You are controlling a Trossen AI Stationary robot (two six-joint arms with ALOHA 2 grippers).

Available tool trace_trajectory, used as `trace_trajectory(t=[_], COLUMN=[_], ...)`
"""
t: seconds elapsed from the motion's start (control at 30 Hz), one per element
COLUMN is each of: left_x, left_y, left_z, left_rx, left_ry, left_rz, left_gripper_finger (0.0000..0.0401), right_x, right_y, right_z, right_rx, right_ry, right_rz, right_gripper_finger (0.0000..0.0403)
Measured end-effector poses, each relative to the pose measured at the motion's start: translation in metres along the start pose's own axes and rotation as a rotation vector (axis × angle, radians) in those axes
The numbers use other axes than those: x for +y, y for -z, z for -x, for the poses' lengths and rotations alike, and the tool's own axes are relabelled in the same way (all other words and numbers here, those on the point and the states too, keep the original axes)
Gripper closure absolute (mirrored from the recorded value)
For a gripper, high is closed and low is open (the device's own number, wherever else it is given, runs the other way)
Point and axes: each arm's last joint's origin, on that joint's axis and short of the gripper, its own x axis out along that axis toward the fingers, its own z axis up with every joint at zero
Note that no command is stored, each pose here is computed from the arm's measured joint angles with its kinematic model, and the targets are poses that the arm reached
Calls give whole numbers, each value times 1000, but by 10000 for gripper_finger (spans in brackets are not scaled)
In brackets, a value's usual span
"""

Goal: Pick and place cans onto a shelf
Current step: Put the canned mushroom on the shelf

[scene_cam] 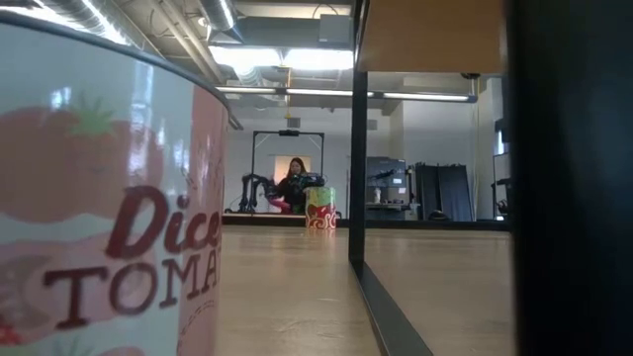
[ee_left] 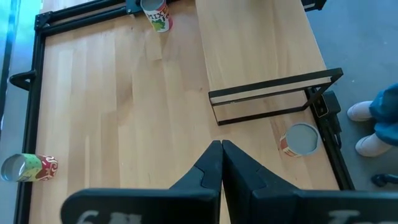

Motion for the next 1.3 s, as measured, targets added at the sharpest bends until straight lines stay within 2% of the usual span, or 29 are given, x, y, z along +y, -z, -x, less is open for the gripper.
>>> trace_trajectory(t=[0.4,0.63,0.8,1.0,1.3], left_x=[0,0,0,0,0], left_y=[-1,-1,-1,-1,-1], left_z=[0,0,0,0,0], left_rx=[-7,-7,-7,-8,-8], left_ry=[1,1,1,1,1], left_rz=[2,2,2,3,3], left_gripper_finger=[401,401,401,401,401], right_x=[-1,-4,1,19,14], right_y=[25,31,29,22,28], right_z=[-1,0,9,28,27], right_rx=[77,87,26,-103,-73], right_ry=[78,126,83,-91,-36], right_rz=[-78,-117,-102,-24,-79], right_gripper_finger=[400,400,400,400,400])
